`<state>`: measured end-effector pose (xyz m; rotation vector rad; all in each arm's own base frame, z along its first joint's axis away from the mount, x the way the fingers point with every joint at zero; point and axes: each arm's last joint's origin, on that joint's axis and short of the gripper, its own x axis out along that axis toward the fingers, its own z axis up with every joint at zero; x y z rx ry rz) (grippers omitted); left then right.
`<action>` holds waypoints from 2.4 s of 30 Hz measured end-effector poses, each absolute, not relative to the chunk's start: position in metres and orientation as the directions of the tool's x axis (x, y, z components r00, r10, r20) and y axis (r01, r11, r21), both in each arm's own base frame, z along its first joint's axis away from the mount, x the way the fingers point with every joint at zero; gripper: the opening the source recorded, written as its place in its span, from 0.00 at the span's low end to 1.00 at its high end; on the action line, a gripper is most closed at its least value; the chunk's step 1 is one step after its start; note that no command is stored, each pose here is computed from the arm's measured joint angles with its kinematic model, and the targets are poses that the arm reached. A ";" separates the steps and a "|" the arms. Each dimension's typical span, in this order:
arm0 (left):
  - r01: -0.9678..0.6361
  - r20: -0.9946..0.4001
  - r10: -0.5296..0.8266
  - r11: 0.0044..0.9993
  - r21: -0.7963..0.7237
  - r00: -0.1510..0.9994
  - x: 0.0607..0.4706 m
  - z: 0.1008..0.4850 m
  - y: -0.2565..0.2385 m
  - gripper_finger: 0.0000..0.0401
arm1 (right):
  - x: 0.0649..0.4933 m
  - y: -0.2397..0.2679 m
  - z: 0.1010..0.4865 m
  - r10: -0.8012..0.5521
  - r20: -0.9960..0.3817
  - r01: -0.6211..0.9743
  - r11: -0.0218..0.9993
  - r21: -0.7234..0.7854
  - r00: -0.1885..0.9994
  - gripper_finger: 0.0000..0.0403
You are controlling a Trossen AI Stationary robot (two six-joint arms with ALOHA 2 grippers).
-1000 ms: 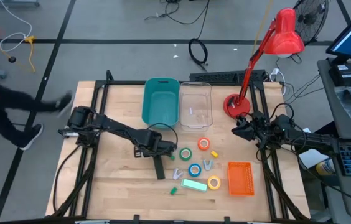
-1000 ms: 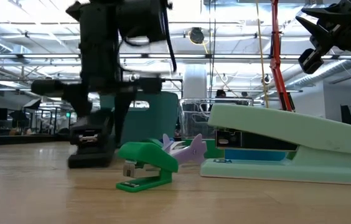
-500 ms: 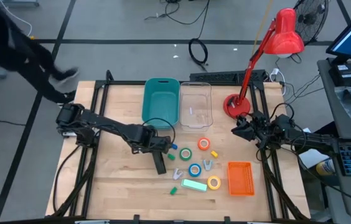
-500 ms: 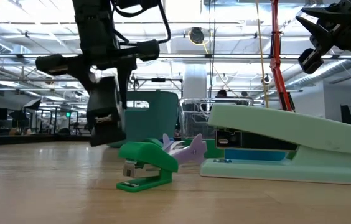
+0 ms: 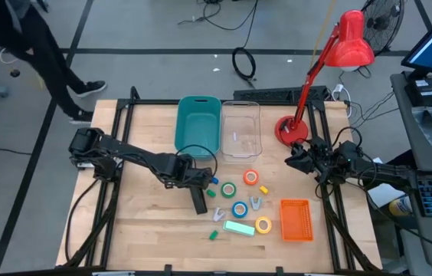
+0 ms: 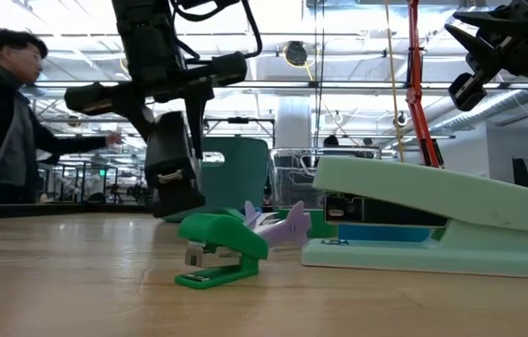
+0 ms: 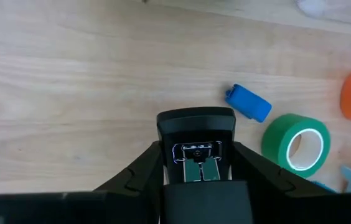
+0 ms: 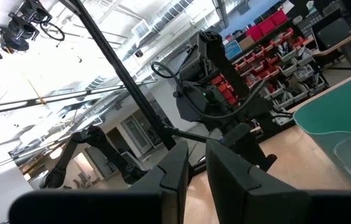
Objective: Pick and place Stapler, Stapler remover, tape
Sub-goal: Put the large black stapler into the green bin
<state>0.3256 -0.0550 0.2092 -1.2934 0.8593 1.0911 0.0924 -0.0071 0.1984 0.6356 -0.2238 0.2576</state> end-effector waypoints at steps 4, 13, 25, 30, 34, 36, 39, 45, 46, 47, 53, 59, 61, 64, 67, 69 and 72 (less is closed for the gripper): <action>-0.951 -0.948 0.101 -0.041 -0.308 0.302 0.327 0.209 -0.056 0.39 | 0.092 -0.007 0.198 0.168 0.283 -0.304 0.775 0.554 0.944 0.12; -0.918 -0.918 0.066 -0.039 -0.395 0.392 0.330 0.223 -0.051 0.39 | 0.092 -0.007 0.198 0.167 0.283 -0.304 0.775 0.554 0.944 0.12; -0.857 -0.858 0.034 -0.036 -0.514 0.513 0.310 0.270 -0.025 0.39 | 0.093 -0.007 0.198 0.166 0.276 -0.298 0.774 0.558 0.947 0.12; -0.832 -0.833 0.029 -0.053 -0.553 0.552 0.303 0.283 -0.010 0.39 | 0.095 -0.008 0.197 0.163 0.262 -0.288 0.773 0.565 0.951 0.12; -0.813 -0.816 0.029 -0.067 -0.578 0.577 0.299 0.290 0.004 0.39 | 0.096 -0.008 0.195 0.162 0.248 -0.279 0.771 0.572 0.955 0.12; -0.801 -0.804 0.028 -0.067 -0.595 0.594 0.299 0.293 0.011 0.39 | 0.097 -0.008 0.195 0.161 0.238 -0.273 0.770 0.576 0.958 0.12; -0.780 -0.783 0.015 -0.073 -0.621 0.622 0.301 0.296 0.023 0.39 | 0.098 -0.008 0.194 0.161 0.226 -0.265 0.769 0.582 0.961 0.12; -0.731 -0.732 0.020 -0.053 -0.681 0.681 0.301 0.320 0.053 0.39 | 0.100 -0.009 0.192 0.159 0.204 -0.251 0.767 0.591 0.966 0.12; -0.724 -0.726 0.034 -0.050 -0.688 0.687 0.301 0.324 0.059 0.39 | 0.100 -0.009 0.192 0.159 0.202 -0.250 0.766 0.592 0.966 0.12; -0.718 -0.720 0.047 -0.046 -0.694 0.693 0.300 0.329 0.064 0.39 | 0.101 -0.009 0.191 0.160 0.199 -0.249 0.766 0.593 0.967 0.12; -0.706 -0.704 0.124 -0.038 -0.708 0.699 0.287 0.357 0.096 0.39 | 0.101 -0.009 0.191 0.159 0.193 -0.245 0.765 0.595 0.968 0.12; -0.697 -0.692 0.208 -0.063 -0.715 0.691 0.275 0.364 0.126 0.39 | 0.101 -0.009 0.191 0.159 0.193 -0.244 0.765 0.595 0.968 0.12; -0.706 -0.701 0.230 -0.075 -0.704 0.675 0.271 0.362 0.136 0.39 | 0.101 -0.009 0.191 0.159 0.193 -0.245 0.765 0.595 0.968 0.12; -0.726 -0.723 0.256 -0.101 -0.680 0.641 0.264 0.358 0.151 0.39 | 0.101 -0.009 0.191 0.159 0.193 -0.245 0.765 0.595 0.968 0.12; -0.736 -0.737 0.281 -0.132 -0.664 0.615 0.257 0.355 0.164 0.39 | 0.101 -0.009 0.191 0.159 0.193 -0.245 0.765 0.595 0.968 0.12; -0.751 -0.754 0.291 -0.149 -0.644 0.589 0.252 0.352 0.173 0.39 | 0.101 -0.009 0.191 0.159 0.193 -0.244 0.765 0.595 0.968 0.12; -0.763 -0.769 0.290 -0.163 -0.626 0.569 0.250 0.345 0.185 0.39 | 0.101 -0.009 0.191 0.159 0.193 -0.245 0.765 0.595 0.968 0.12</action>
